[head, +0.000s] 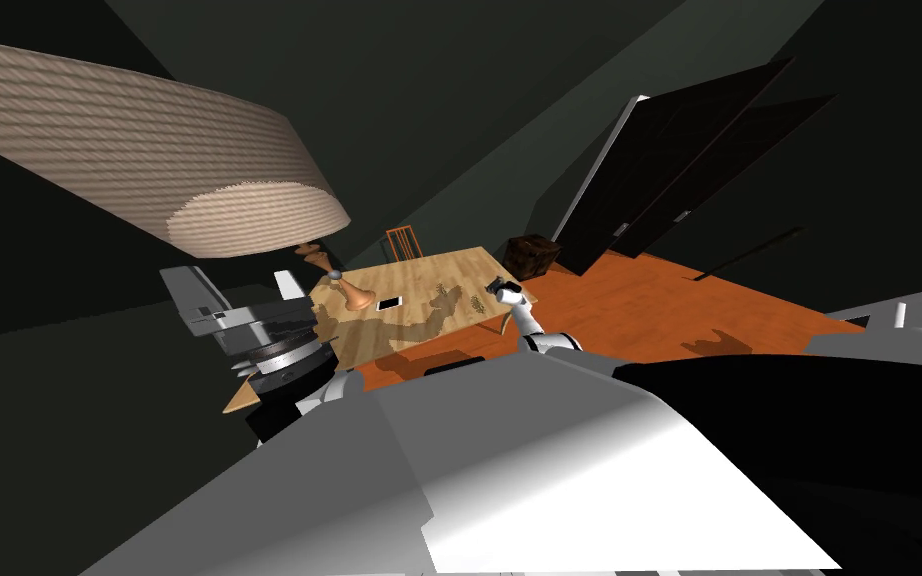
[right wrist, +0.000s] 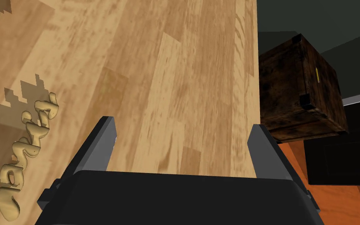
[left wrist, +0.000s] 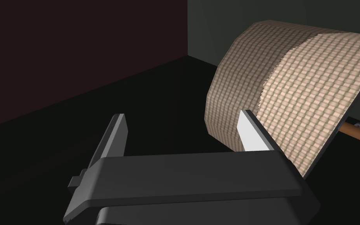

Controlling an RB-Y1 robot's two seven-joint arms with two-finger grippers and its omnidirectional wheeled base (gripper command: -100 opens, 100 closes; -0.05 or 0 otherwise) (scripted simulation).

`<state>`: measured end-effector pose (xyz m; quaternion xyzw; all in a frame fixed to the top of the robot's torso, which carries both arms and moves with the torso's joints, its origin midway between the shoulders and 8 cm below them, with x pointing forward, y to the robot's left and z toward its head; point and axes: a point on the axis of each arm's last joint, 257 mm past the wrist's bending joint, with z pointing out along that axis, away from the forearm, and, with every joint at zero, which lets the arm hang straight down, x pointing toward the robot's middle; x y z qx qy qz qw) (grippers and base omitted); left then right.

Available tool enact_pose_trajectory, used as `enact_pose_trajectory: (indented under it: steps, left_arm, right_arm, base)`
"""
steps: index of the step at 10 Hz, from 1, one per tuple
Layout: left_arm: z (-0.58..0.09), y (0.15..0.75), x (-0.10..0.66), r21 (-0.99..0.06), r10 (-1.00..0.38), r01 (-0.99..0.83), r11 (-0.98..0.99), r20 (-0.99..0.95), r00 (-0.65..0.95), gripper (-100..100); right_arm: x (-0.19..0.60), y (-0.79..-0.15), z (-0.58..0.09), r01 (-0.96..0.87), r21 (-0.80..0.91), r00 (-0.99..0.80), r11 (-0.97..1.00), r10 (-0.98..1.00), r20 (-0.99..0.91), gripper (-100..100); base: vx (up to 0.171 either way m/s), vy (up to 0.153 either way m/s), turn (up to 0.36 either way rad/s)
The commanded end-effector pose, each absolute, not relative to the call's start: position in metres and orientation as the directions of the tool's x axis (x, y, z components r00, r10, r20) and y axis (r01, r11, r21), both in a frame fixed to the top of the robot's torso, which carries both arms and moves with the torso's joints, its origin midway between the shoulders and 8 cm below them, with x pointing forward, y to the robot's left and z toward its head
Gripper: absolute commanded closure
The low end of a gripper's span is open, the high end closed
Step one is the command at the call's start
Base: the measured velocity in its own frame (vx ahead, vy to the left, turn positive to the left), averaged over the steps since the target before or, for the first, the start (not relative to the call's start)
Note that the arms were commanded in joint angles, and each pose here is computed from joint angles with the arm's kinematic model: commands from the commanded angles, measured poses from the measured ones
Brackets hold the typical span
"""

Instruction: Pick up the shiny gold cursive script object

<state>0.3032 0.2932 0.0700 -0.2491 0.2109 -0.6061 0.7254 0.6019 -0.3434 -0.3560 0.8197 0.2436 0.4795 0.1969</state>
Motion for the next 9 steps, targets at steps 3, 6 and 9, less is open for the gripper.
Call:
enact_pose_trajectory:
  steps: [3,6,9]
  left_arm:
    - [0.070,0.293,0.303,-0.617,-0.984,0.774,0.141,-0.004,0.176,0]
    - [0.070,0.293,0.303,-0.617,-0.984,0.774,0.141,-0.004,0.176,0]
    - [0.070,0.293,0.303,-0.617,-0.984,0.774,0.141,-0.004,0.176,0]
  right_arm:
    - [0.595,-0.336,-0.387,0.235,0.459,0.498,-0.857,0.511,0.700,-100]
    - [0.594,-0.323,-0.403,0.237,0.346,0.562,-0.908,0.418,0.714,-100]
    - [0.583,-0.315,-0.425,0.243,0.277,0.614,-0.930,0.368,0.698,-100]
  base:
    - [0.001,0.018,-0.011]
    - [0.000,0.017,-0.011]
    - [0.001,0.009,-0.006]
